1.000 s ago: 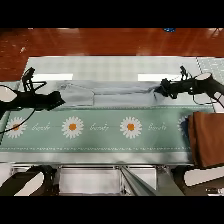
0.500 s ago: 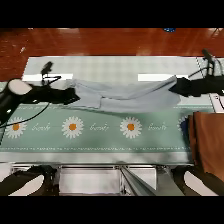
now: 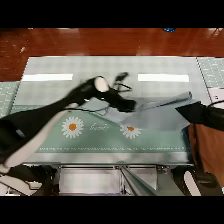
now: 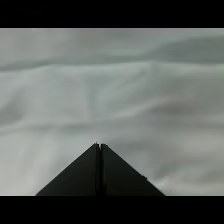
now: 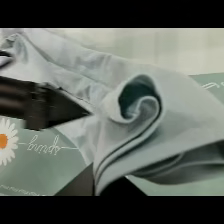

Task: Fold the shirts.

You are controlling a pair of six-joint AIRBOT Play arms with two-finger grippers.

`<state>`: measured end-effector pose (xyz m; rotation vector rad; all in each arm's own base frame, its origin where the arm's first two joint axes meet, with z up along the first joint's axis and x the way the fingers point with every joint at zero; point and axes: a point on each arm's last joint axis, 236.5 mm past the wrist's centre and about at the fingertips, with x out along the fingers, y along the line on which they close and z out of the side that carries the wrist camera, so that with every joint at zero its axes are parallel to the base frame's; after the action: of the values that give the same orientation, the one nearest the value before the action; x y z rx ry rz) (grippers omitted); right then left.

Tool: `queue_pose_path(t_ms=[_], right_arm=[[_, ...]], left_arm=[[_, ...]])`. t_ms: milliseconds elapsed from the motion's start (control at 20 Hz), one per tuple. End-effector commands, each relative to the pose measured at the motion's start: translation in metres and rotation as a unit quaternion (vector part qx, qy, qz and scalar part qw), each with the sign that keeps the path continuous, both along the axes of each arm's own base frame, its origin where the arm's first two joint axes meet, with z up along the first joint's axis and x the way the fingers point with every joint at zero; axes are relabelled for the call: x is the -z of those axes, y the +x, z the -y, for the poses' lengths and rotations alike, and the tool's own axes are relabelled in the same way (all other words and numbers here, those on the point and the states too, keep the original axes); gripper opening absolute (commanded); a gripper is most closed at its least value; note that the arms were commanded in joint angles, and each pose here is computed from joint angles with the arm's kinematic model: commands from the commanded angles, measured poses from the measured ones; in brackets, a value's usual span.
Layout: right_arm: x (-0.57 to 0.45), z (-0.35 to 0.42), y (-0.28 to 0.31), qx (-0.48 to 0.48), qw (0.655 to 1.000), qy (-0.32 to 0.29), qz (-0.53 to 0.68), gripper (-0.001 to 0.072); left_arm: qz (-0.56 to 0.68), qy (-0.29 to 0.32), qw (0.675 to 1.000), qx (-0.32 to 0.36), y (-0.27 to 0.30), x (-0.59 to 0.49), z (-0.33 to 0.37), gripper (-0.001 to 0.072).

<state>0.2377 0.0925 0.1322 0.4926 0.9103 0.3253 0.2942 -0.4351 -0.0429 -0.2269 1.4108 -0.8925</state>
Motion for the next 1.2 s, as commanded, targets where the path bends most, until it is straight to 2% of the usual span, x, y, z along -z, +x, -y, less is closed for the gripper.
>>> queue_pose_path(t_ms=[0,100,200,400,550,700,800,950,1150], right_arm=[[-0.009,-0.011,-0.017,-0.007,1.000,0.018,0.005,0.0025],[-0.009,-0.010,-0.016,-0.006,1.000,0.017,0.006,0.0025],[-0.009,-0.010,-0.016,-0.006,1.000,0.018,0.007,0.0025],[-0.012,-0.014,-0.013,-0.006,0.999,0.031,0.010,0.0025],[-0.025,-0.040,0.000,-0.051,0.994,0.089,0.023,0.0025],[-0.033,-0.083,0.027,-0.108,0.981,0.158,0.033,0.0025],[-0.024,-0.114,0.052,-0.136,0.977,0.162,0.018,0.0025],[-0.007,-0.173,0.096,-0.175,0.972,0.156,-0.001,0.0025],[0.047,-0.250,0.145,-0.219,0.962,0.151,-0.062,0.0025]], left_arm=[[-0.037,0.013,0.996,0.082,-0.060,0.024,0.063,0.0019],[-0.044,0.019,0.991,0.121,-0.080,0.029,0.074,0.0019],[-0.030,0.027,0.993,0.110,-0.059,0.027,0.064,0.0019],[-0.028,0.028,0.999,0.037,0.022,-0.009,-0.003,0.0019],[0.021,0.036,0.999,-0.032,0.081,-0.056,-0.080,0.0020],[0.074,0.048,0.989,-0.115,0.110,-0.095,-0.174,0.0020],[0.096,0.051,0.977,-0.181,0.107,-0.111,-0.239,0.0020],[0.119,0.059,0.956,-0.261,0.067,-0.117,-0.314,0.0020],[0.129,0.060,0.941,-0.307,0.000,-0.101,-0.342,0.0020]])
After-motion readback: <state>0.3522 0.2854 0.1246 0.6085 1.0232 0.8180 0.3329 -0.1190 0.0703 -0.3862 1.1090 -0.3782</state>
